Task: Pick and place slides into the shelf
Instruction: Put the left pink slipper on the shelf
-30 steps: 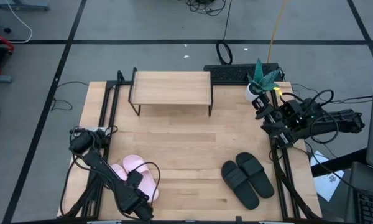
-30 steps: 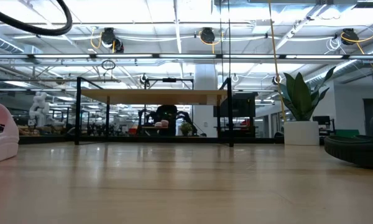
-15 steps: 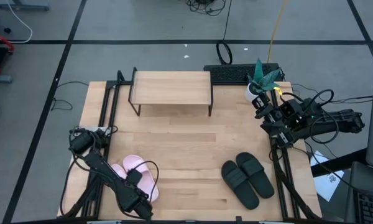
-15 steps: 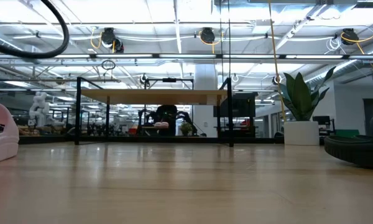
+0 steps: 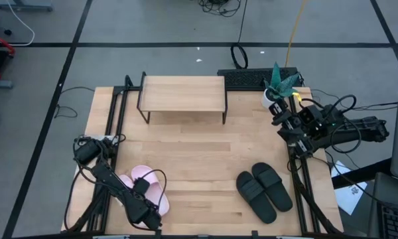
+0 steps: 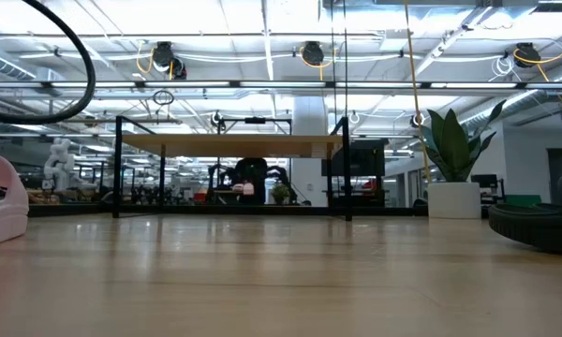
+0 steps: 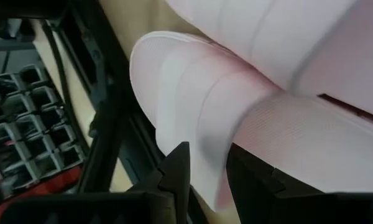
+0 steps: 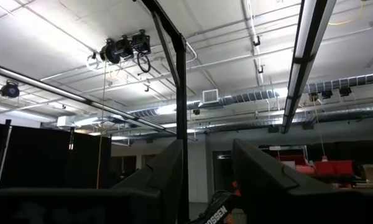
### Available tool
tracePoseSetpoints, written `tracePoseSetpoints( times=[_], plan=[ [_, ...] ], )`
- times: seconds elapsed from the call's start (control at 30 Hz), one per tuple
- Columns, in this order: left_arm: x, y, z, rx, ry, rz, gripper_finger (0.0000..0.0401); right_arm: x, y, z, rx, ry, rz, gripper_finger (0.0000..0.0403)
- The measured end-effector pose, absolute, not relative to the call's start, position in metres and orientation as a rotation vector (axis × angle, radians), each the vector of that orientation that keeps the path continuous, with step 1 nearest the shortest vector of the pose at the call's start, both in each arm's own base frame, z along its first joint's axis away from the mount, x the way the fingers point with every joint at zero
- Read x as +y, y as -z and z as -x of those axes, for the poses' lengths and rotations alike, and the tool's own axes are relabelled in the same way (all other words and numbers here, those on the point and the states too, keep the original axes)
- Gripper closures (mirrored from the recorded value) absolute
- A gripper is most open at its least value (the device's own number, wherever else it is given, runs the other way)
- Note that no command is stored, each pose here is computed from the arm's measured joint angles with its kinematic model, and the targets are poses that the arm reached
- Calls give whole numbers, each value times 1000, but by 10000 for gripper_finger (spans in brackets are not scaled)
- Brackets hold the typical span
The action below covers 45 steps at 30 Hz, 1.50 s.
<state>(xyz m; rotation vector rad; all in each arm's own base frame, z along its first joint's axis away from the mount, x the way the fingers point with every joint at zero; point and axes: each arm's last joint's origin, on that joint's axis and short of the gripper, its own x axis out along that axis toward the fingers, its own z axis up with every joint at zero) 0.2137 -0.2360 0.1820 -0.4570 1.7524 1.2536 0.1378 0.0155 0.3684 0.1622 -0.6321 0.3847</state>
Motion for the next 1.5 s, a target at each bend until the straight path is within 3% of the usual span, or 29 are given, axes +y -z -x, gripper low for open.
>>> tracePoseSetpoints(
  times=[0.7,0.8,1.0,1.5],
  plan=[
    [-232,-175,-209,1741,-1270,407,298,15,-369,-138,-648,-340,-128,273],
    [-232,-175,-209,1728,-1266,399,314,15,-369,-138,-650,-338,-121,273],
    [-233,-165,-207,1738,-1208,403,390,15,-369,-138,-650,-338,-120,273],
    [-233,-168,-206,1727,-1253,413,399,14,-370,-137,-665,-317,-130,273]
  ],
)
